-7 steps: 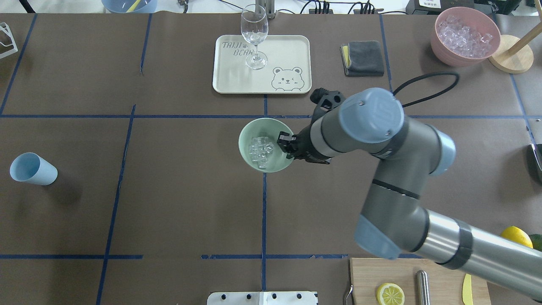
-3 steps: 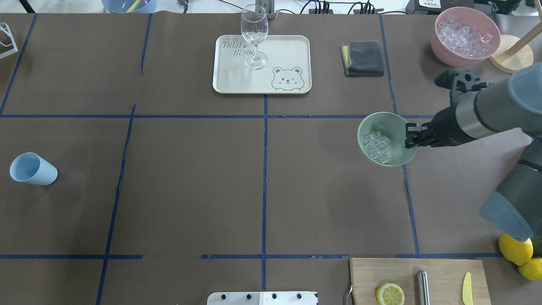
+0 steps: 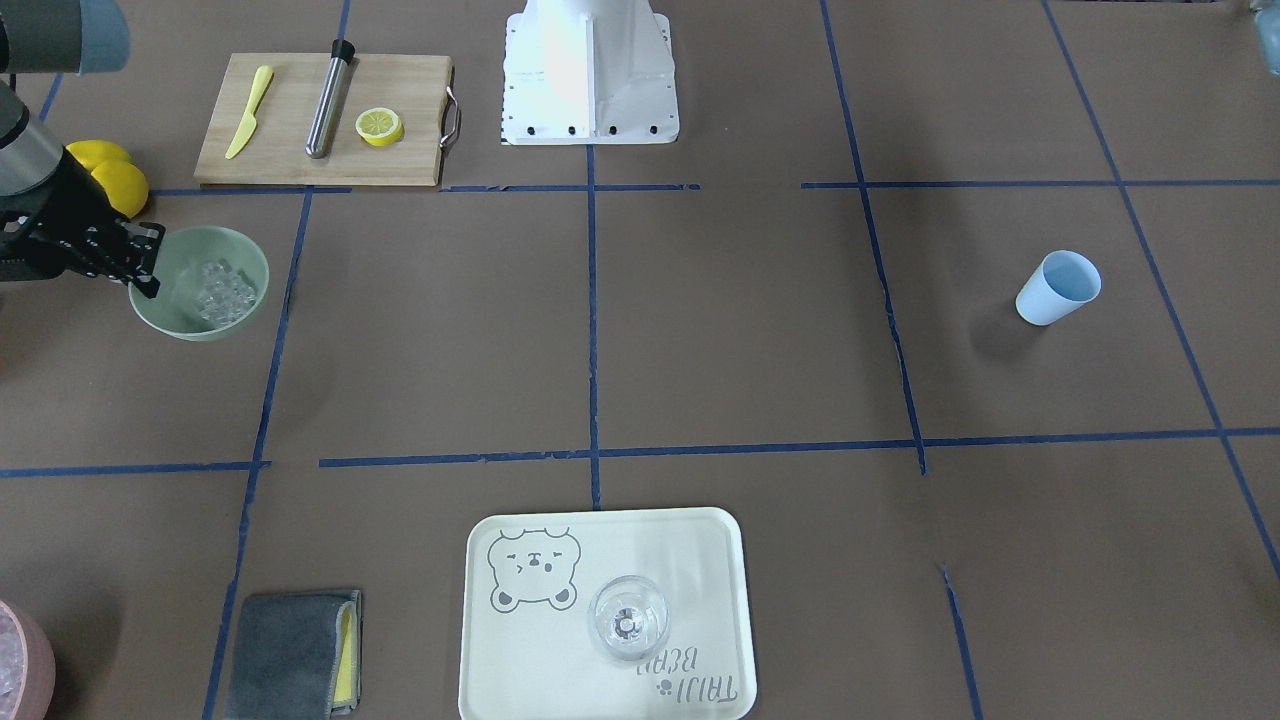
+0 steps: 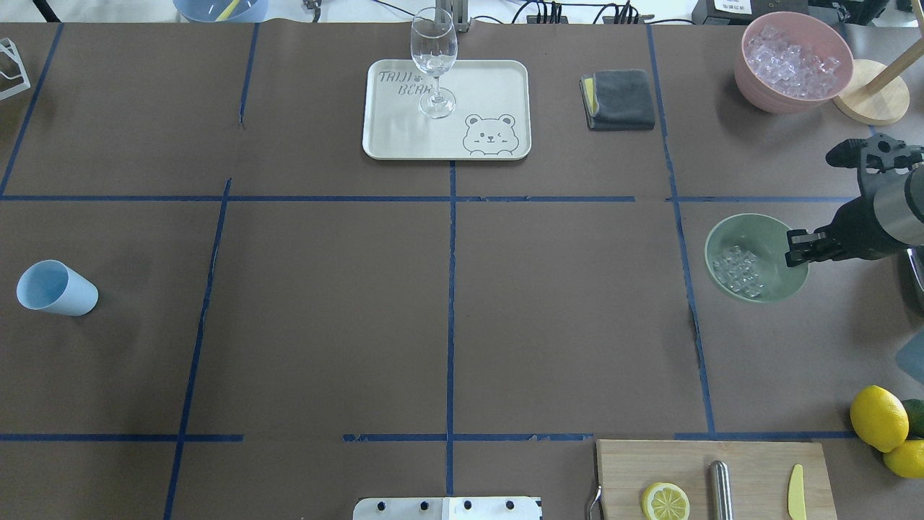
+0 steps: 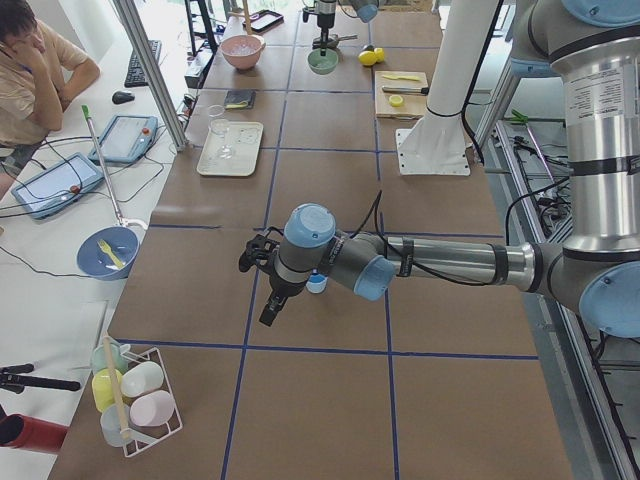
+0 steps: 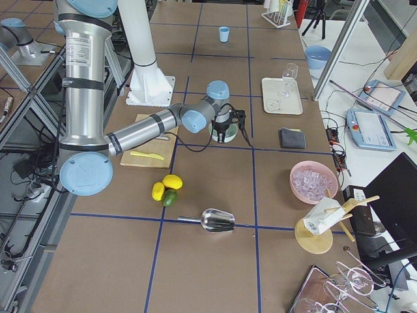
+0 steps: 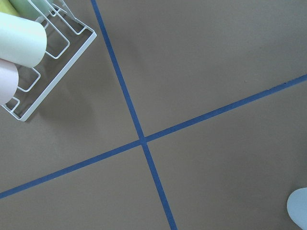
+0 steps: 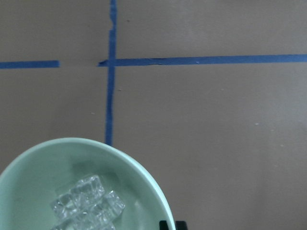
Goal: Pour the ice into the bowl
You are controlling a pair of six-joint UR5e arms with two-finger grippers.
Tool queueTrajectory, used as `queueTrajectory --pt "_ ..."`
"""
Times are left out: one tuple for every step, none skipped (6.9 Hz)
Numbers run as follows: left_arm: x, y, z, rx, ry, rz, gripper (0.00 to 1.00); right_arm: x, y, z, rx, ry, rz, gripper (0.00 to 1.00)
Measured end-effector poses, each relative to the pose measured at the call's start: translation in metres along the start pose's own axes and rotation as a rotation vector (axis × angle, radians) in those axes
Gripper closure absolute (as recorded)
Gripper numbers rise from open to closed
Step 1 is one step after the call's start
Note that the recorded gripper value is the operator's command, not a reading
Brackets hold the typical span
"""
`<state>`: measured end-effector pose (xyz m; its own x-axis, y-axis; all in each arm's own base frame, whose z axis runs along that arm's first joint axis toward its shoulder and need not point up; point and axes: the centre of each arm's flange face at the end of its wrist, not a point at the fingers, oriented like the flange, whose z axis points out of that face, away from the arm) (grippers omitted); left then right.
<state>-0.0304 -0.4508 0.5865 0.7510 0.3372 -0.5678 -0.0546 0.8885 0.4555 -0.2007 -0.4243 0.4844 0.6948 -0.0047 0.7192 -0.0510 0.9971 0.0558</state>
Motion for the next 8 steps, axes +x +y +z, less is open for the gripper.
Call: queueTrajectory --pt "0.0 -0.003 -0.002 0.006 -0.003 0.002 0.0 0.025 -0.003 0.014 -0.02 -0.011 -0.013 1.0" --pt "0.001 -0.006 -0.004 0.01 -0.005 0.004 0.0 0.042 -0.006 0.029 -0.022 -0.035 -0.016 1.0" --pt "0.002 -0.007 -0.006 0.015 -0.008 0.006 0.0 0.052 -0.009 0.041 -0.017 -0.053 -0.002 1.0" --pt "0.003 -0.008 -0.008 0.02 -0.01 0.008 0.0 0.062 -0.01 0.053 -0.015 -0.062 0.01 1.0" --pt "0.003 -0.01 -0.009 0.024 -0.011 0.008 0.0 0.075 -0.011 0.068 -0.006 -0.075 0.01 1.0" --pt "0.003 -0.011 -0.011 0.028 -0.012 0.008 0.0 0.083 -0.011 0.078 -0.006 -0.097 0.003 0.39" --pt "0.004 -0.012 -0.012 0.03 -0.013 0.008 0.0 0.084 -0.01 0.082 -0.016 -0.119 -0.004 0.02" --pt "0.004 -0.012 -0.012 0.031 -0.013 0.008 0.0 0.085 -0.009 0.083 -0.025 -0.132 -0.007 0.0"
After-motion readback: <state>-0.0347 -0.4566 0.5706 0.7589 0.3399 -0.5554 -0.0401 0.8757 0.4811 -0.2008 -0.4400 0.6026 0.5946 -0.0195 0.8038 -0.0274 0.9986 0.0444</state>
